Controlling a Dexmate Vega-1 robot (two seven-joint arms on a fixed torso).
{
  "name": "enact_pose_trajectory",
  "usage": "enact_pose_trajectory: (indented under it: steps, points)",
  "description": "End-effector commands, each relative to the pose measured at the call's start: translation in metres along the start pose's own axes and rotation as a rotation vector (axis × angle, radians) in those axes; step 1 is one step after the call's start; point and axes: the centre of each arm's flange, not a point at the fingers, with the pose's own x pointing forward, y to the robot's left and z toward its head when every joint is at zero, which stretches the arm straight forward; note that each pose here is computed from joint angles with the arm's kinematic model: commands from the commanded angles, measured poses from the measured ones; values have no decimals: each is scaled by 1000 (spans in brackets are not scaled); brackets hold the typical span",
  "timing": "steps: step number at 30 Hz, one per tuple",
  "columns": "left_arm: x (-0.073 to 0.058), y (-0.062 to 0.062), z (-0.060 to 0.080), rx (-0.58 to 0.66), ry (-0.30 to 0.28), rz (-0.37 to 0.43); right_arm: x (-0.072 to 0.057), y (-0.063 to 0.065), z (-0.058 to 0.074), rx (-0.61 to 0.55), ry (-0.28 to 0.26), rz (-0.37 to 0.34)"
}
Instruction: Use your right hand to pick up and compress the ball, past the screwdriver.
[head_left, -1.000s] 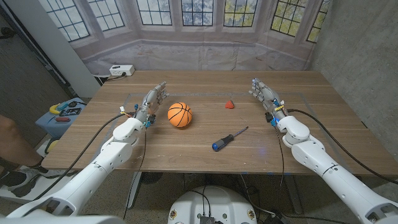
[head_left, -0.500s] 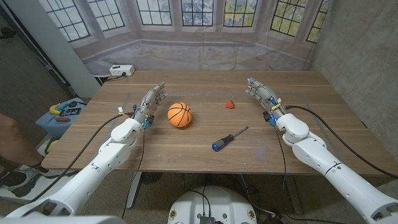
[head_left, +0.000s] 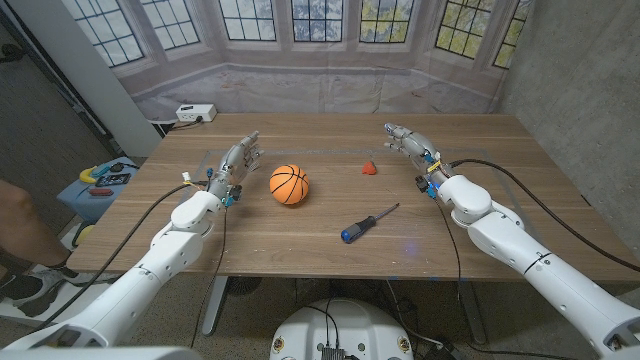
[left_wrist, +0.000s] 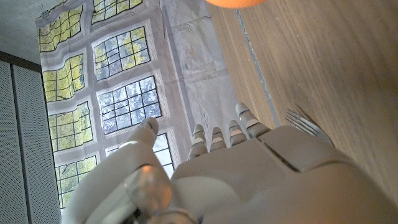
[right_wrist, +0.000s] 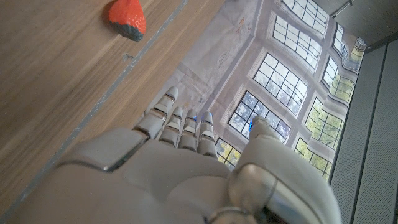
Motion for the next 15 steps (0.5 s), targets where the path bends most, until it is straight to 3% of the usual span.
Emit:
enact_pose_trajectory:
  steps: [1,15]
  points:
    - [-1,4,2,6,-5,-7,5,10,20,-120,3,65]
    - [-2,7,8,49,-3,-34,10,15,43,-260,-6,154]
